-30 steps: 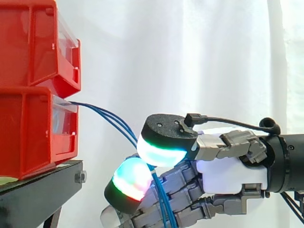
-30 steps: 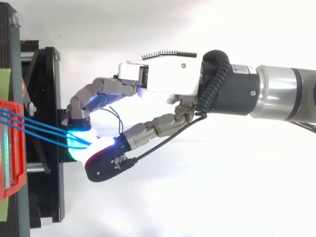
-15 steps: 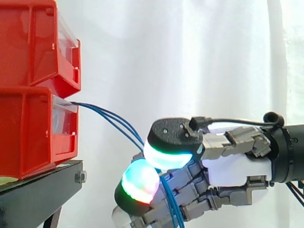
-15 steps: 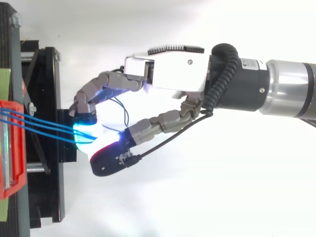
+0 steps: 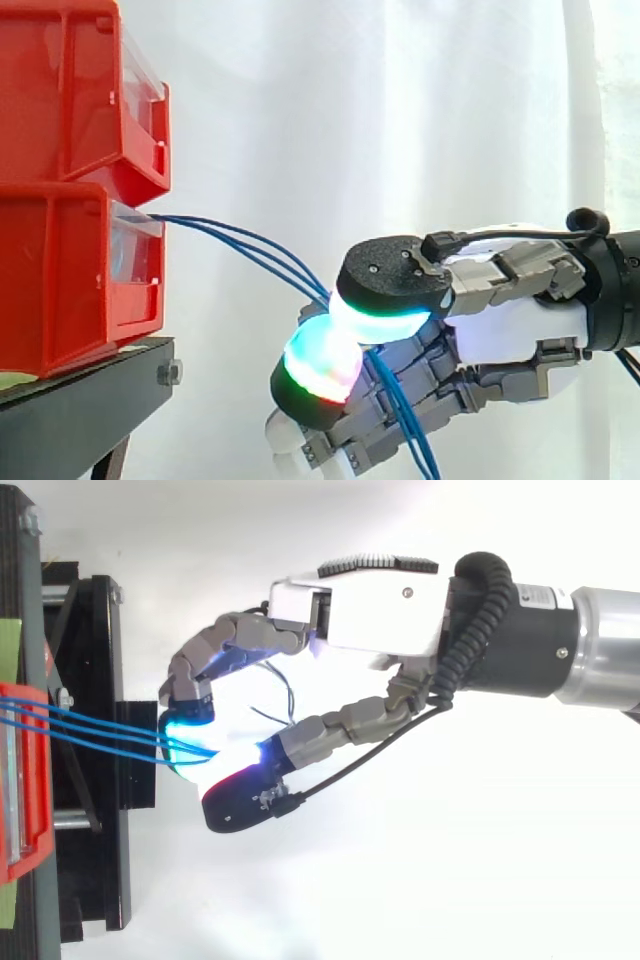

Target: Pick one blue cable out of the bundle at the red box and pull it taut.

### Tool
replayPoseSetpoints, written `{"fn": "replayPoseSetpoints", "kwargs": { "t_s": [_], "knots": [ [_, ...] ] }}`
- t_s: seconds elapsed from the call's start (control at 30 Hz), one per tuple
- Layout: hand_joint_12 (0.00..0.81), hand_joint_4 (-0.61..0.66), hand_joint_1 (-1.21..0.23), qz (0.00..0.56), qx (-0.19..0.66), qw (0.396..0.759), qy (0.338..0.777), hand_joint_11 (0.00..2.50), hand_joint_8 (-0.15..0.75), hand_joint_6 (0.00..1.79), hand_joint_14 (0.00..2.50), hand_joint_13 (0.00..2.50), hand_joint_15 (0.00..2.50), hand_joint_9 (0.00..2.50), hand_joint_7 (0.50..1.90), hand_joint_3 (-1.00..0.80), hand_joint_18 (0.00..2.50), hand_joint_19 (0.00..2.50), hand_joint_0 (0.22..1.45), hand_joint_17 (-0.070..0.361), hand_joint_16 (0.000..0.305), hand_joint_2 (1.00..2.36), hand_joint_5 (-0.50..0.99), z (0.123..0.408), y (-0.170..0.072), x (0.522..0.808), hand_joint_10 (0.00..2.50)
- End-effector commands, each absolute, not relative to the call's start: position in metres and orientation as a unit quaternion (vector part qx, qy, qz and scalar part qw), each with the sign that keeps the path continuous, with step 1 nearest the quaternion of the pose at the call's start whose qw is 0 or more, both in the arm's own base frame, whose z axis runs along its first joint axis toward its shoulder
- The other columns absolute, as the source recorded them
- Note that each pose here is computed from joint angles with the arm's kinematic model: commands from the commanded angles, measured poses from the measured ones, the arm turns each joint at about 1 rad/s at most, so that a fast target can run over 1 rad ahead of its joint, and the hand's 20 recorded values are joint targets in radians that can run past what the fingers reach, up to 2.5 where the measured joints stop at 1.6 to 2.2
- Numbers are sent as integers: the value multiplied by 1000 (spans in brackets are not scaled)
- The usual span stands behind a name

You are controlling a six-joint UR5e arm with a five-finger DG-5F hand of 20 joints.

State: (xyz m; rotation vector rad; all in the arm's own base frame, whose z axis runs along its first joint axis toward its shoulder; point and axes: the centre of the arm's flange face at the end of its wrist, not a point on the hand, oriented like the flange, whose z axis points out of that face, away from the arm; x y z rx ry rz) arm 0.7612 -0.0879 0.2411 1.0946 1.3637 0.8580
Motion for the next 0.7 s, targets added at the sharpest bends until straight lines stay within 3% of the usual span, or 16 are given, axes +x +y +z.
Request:
{"fn": "replayPoseSetpoints", "kwargs": {
  "t_s": [0.0, 0.3, 0.4, 0.67],
  "knots": [
    [326, 99, -823, 361, 469, 557, 583, 366, 326, 916, 8, 453, 153, 573, 1028, -325, 364, 147, 685, 118, 52, 1011, -199, 243, -89, 758, 10],
    [323, 132, -826, 362, 480, 549, 580, 390, 326, 914, 7, 490, 159, 603, 960, -500, 422, 157, 728, 118, 53, 1000, -194, 248, -92, 754, 11],
    [322, 187, -814, 363, 480, 550, 579, 394, 330, 906, 7, 502, 173, 628, 1027, -500, 438, 180, 674, 118, 52, 1000, -184, 250, -92, 754, 11],
    [341, 200, -659, 365, 480, 551, 577, 399, 344, 899, 8, 512, 190, 642, 1003, -500, 437, 229, 522, 125, 55, 1000, -182, 252, -92, 755, 10]
  ]
}}
